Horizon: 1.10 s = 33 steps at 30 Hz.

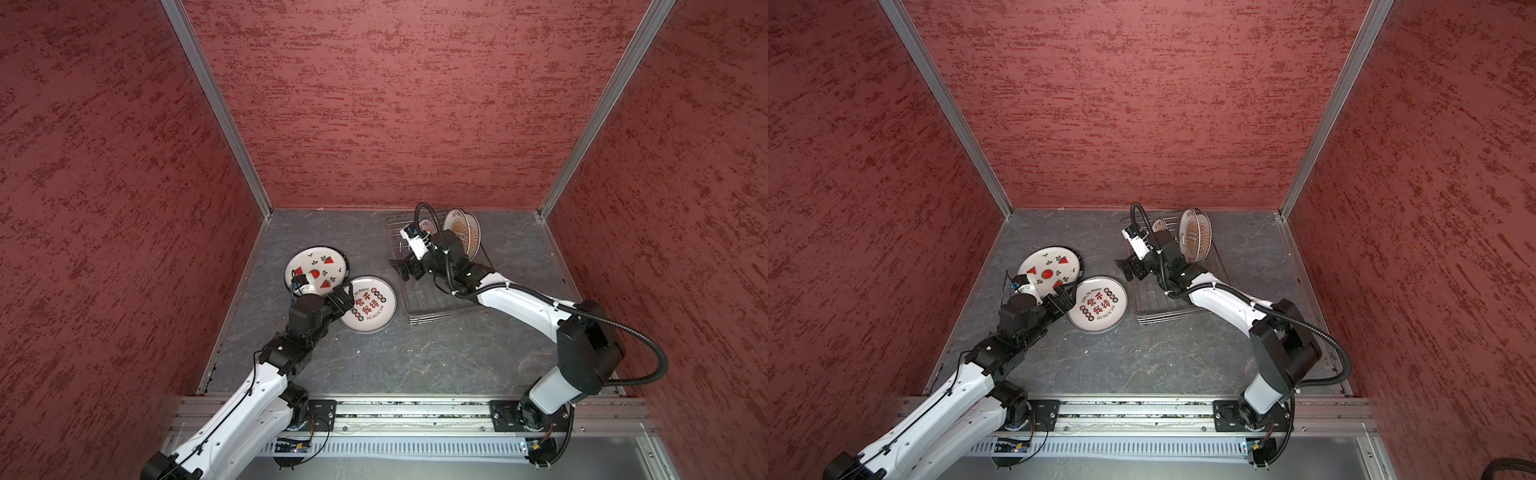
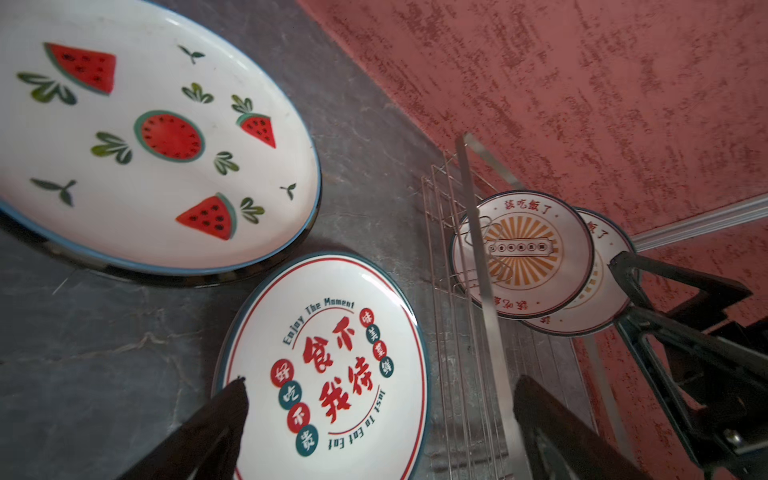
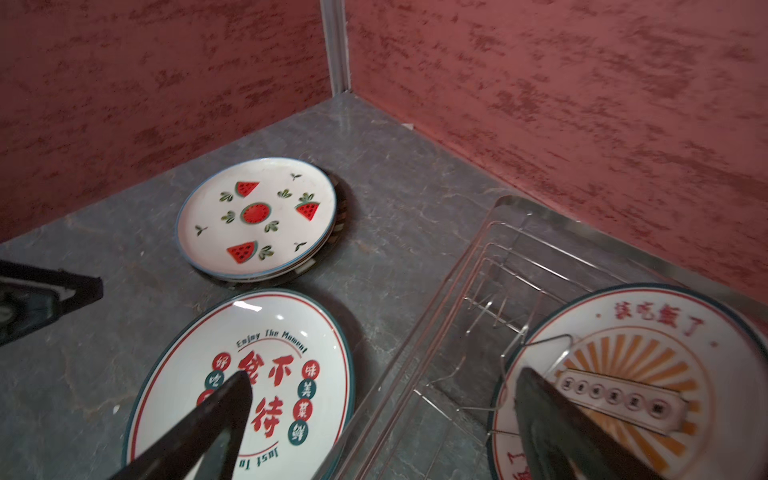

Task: Unload the plates from the dish rack
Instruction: 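Lower the right gripper onto the next sunburst plate in the rack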

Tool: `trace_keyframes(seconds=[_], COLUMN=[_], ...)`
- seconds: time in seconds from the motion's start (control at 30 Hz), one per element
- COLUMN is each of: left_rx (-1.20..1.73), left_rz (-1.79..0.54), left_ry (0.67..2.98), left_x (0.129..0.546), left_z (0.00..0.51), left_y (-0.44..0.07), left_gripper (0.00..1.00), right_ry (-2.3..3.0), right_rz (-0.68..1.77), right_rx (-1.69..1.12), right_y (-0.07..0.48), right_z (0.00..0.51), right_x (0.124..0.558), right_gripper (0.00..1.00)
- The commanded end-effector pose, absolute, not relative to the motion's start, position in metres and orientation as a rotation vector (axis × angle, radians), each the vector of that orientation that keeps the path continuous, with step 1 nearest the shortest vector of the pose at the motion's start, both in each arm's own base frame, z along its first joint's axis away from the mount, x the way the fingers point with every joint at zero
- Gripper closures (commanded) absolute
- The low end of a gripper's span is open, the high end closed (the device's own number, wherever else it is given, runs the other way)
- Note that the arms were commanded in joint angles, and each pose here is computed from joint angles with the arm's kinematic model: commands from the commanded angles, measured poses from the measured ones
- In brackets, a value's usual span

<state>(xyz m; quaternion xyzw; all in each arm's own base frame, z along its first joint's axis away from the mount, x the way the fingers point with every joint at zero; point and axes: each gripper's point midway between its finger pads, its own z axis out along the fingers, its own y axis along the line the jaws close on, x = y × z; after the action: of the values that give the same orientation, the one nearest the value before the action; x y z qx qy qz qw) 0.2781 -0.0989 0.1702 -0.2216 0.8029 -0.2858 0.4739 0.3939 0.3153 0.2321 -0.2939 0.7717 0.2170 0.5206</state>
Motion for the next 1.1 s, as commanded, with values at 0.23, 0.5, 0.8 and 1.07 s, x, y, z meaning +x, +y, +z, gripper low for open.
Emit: trace_keyframes(seconds=[0.23, 0.5, 0.8, 1.07], left_rx=[-0.317, -0.262, -0.189, -0.173], left_rz=[-0.831, -0.9, -0.918, -0.911], left_ry=[1.812, 1.799, 1.783, 1.8], left_x=[0.299, 0.31, 0.316, 0.32], left_z=[0.221, 0.232, 0.245, 0.239], left_y=[-0.132, -0.153, -0.176, -0.186], left_gripper=[0.01, 0.01, 0.01, 0.01], right_ry=[1.775, 1.798, 1.917, 1.982], right_rz=[0.363, 0.196, 0.378, 0.275], right_rx=[0.166, 0.436, 0.255, 0.289], right_y=[0.191, 0.134, 0.125, 0.1], right_z=[0.292, 0.307, 0.282, 0.266], right_x=[0.454, 0.464, 0.475, 0.478], right_gripper=[0.01, 0.01, 0.08, 0.22])
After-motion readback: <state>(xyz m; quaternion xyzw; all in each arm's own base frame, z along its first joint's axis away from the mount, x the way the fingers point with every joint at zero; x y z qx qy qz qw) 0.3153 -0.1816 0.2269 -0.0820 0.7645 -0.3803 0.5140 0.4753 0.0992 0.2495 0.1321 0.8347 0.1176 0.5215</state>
